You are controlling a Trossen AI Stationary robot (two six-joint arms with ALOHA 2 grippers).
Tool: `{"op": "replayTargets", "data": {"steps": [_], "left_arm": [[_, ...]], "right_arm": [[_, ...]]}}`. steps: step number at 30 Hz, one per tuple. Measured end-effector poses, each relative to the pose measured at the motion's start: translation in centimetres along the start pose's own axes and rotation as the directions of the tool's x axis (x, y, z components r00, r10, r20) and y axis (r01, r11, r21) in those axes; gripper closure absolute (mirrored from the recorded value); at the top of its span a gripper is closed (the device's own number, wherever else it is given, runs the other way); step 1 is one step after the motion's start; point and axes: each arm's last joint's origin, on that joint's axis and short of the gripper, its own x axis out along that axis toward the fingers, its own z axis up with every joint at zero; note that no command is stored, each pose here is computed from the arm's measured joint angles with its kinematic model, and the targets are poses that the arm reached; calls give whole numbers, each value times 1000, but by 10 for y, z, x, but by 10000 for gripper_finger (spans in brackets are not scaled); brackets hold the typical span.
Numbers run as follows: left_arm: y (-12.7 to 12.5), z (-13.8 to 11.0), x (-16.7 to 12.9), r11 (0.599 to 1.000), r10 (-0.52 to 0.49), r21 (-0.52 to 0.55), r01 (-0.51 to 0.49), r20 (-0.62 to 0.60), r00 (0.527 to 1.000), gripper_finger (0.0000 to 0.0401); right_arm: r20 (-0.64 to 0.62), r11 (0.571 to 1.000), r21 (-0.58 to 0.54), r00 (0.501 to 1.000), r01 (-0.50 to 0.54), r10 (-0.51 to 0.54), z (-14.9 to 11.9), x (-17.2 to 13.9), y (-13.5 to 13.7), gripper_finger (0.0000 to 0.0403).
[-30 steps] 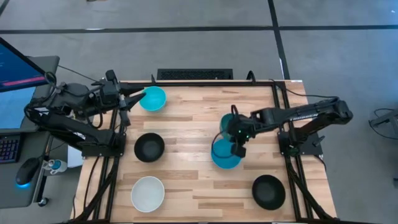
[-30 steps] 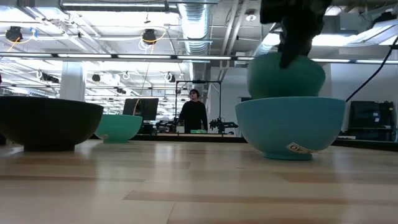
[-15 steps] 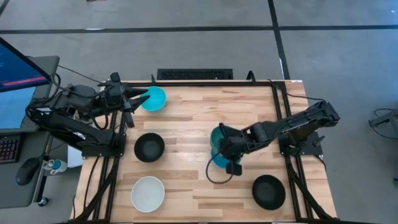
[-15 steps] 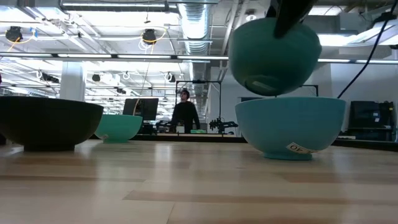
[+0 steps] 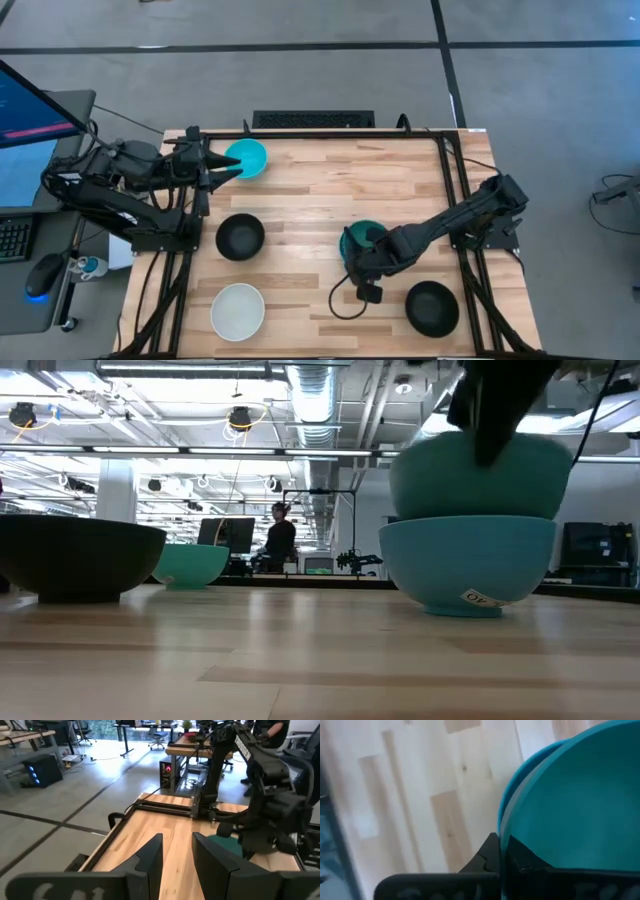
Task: Nest bowls inside each other
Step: Stack the green bowl on top of the blue bowl, then stack the bottom black bowl on top of the green bowl
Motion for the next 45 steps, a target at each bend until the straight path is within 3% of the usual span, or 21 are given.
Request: {"op": "replayTargets", "data": {"steps": [6,11,25,33,39,45], "left_arm": [[0,1,0,1000,-4,16,4,7,1000,305],[0,1,0,1000,-12,13,11,12,1000,305],[-1,3,0,1000,-14,-4,14,32,999,305],[-1,2,0,1000,-11,-9,12,15,1000,305],[0,-13,2,995,4,-94,-16,-121,993,305],[-7,-29,9,976,-142,-202,86,-282,949,305]], "right_arm": [[-68,999,6,996,51,-50,5,31,0,381],[-59,999,19,997,51,-50,9,36,-2,359],[-48,997,13,996,-80,81,16,29,-4,352],[44,990,25,989,-142,141,15,-5,-7,351],[174,970,65,960,-234,219,10,-49,-13,351],[374,944,49,882,-327,286,5,-98,-21,351]]}}
